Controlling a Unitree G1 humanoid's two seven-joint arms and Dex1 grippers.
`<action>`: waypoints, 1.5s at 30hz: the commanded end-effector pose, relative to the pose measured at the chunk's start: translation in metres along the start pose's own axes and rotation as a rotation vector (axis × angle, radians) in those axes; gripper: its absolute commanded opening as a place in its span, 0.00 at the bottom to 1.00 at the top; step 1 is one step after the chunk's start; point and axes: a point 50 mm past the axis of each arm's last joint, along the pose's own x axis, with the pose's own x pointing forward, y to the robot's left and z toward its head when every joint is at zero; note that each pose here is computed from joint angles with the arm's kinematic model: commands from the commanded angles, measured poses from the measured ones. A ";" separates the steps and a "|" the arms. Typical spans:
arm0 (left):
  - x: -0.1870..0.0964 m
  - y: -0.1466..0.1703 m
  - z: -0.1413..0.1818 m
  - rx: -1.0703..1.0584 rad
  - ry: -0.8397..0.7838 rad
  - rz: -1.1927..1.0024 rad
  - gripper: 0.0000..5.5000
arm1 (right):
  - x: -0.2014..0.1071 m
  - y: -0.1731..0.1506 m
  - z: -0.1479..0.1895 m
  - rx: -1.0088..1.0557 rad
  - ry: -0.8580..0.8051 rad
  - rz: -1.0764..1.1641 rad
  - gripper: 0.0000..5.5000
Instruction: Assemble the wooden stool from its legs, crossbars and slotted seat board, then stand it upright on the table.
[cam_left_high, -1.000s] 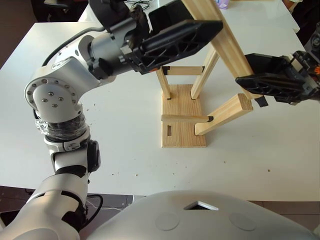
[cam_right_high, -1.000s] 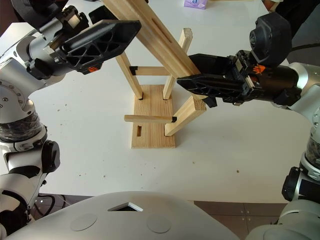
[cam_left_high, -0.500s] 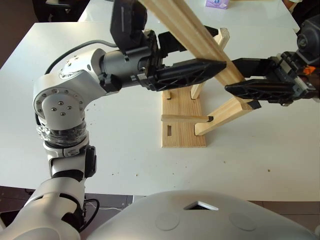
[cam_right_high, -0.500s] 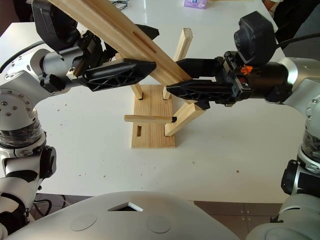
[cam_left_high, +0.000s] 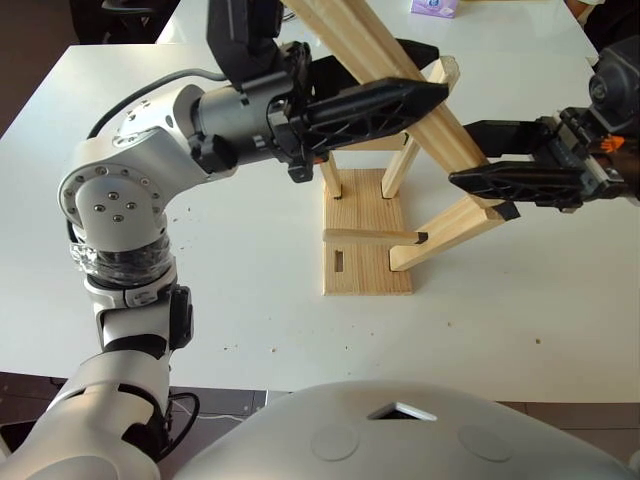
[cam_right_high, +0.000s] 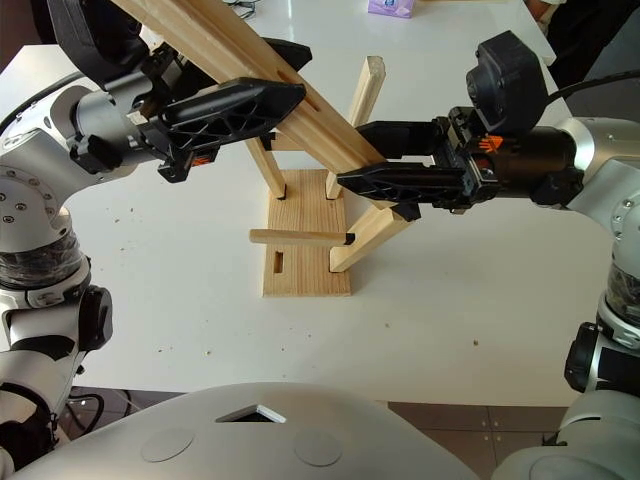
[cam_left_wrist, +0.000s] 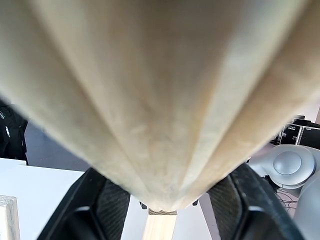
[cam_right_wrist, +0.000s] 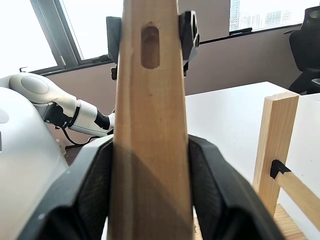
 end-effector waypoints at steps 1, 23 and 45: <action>-0.001 0.002 0.003 -0.003 0.002 0.022 0.37 | -0.001 0.004 -0.002 -0.004 0.046 0.017 0.37; -0.008 0.025 0.033 0.119 -0.028 0.158 0.37 | 0.000 -0.008 -0.006 -0.080 0.072 -0.085 0.57; -0.082 -0.012 0.036 0.357 0.434 0.225 0.37 | -0.095 0.028 -0.040 -0.018 0.036 -0.562 0.75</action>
